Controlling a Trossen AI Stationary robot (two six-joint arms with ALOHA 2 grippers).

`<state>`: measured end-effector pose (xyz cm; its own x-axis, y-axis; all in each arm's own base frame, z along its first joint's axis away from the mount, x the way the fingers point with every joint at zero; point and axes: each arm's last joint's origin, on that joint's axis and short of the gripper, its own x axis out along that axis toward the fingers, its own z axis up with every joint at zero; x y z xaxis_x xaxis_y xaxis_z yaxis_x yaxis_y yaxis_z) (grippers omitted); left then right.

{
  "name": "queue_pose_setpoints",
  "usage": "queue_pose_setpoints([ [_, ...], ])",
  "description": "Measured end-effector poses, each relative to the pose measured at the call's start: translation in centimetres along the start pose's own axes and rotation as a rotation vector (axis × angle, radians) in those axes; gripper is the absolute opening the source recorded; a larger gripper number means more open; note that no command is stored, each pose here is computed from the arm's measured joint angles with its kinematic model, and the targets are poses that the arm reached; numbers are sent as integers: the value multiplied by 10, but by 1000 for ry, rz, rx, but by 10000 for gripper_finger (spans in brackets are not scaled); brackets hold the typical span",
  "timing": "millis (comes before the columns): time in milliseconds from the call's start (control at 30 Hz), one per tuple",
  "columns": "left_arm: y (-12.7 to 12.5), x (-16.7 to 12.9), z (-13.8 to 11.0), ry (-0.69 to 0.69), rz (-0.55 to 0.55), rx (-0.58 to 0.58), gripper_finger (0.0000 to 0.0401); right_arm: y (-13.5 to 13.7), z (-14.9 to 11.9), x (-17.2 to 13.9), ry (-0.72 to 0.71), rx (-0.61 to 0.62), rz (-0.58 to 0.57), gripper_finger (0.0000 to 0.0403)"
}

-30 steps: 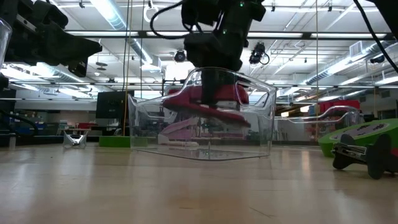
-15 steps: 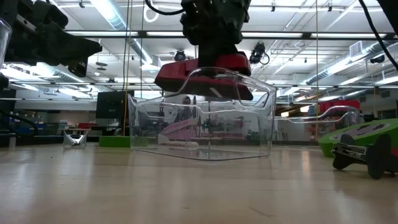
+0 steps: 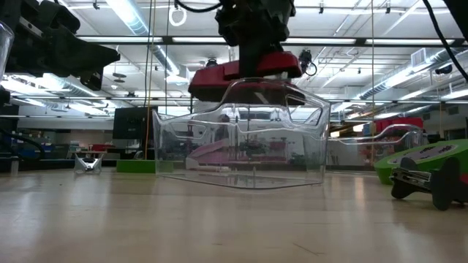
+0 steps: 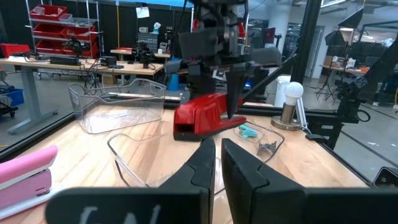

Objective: Pick and place Stapler, Stapler remover, tape
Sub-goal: Put the red stapler into the middle transparent bin

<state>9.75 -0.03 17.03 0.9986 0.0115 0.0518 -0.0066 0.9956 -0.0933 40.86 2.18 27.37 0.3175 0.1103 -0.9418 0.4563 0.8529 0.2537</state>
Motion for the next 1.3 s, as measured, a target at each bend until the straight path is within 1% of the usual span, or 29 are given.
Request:
queue_pose_setpoints([
  [167, 0, 0, 0, 0, 0, 0, 30, 2, 4, -11, -13, 2, 6, 142],
  [400, 0, 0, 0, 0, 0, 0, 30, -6, 4, -12, 19, 23, -18, 142],
  [733, 0, 0, 0, 0, 0, 0, 30, -3, 3, -12, 20, 15, -11, 142],
  [833, 0, 0, 0, 1, 0, 0, 30, -2, 4, -18, 16, 5, -17, 142],
  [933, 0, 0, 0, 0, 0, 0, 30, 1, 8, -27, -19, -2, 4, 142],
  [1100, 0, 0, 0, 0, 0, 0, 30, 2, 11, -37, -35, 4, 13, 142],
  [1300, 0, 0, 0, 0, 0, 0, 30, 4, 15, -37, -25, 2, 8, 142],
])
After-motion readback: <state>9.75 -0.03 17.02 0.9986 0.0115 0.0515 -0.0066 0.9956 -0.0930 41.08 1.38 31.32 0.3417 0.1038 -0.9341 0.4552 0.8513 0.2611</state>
